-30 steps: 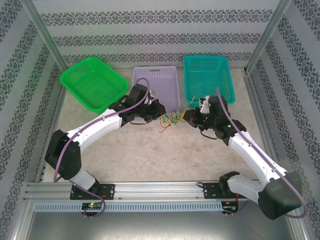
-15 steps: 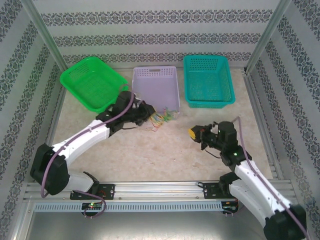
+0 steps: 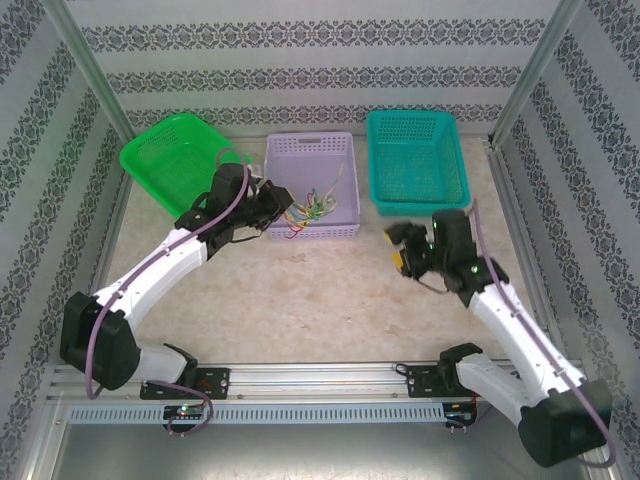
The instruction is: Untangle the cables
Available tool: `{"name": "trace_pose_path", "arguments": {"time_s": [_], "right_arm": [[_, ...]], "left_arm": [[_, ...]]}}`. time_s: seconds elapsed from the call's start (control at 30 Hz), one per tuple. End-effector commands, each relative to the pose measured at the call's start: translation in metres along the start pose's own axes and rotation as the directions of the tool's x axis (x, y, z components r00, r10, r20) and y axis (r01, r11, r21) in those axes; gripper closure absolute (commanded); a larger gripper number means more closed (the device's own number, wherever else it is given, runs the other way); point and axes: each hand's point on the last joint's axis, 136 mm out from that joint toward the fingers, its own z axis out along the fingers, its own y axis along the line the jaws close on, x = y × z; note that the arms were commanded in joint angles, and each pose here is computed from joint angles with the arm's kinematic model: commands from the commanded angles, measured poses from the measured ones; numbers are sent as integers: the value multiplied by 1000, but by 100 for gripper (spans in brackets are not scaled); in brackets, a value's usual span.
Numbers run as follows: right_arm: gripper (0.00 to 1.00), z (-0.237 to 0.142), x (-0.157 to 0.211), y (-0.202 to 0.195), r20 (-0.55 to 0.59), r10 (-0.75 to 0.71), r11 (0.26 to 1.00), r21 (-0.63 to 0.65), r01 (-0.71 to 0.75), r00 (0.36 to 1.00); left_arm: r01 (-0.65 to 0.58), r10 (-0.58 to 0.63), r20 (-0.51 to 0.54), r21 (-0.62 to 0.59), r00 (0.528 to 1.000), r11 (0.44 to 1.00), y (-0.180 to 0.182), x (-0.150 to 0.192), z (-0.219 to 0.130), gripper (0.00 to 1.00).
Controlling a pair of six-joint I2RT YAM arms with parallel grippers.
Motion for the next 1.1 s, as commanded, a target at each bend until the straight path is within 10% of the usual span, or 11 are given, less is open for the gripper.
{"name": "trace_pose_path", "arguments": {"time_s": [0.0,0.3,0.63,0.97,1.07], "right_arm": [[28,-6,21,39,-83,-239,971,2,240,967],[9,40,47,52,-191,-17,975,214,59,981],[27,64,53,23,-206,182,950,287,-119,961],[100,69,33,8,-112,252,956,183,-230,961],[100,61,18,19,-62,217,976,35,-215,974]], "left_arm": [[-226,231,-100,56,968,973,-31,22,-5,100],[-649,643,-120,-19,757,761,-56,64,13,100],[-740,739,-47,-17,672,672,-79,76,8,100],[-654,657,52,-68,752,753,-83,57,-10,100],[-498,508,79,-117,858,859,-62,40,-15,100]]}}
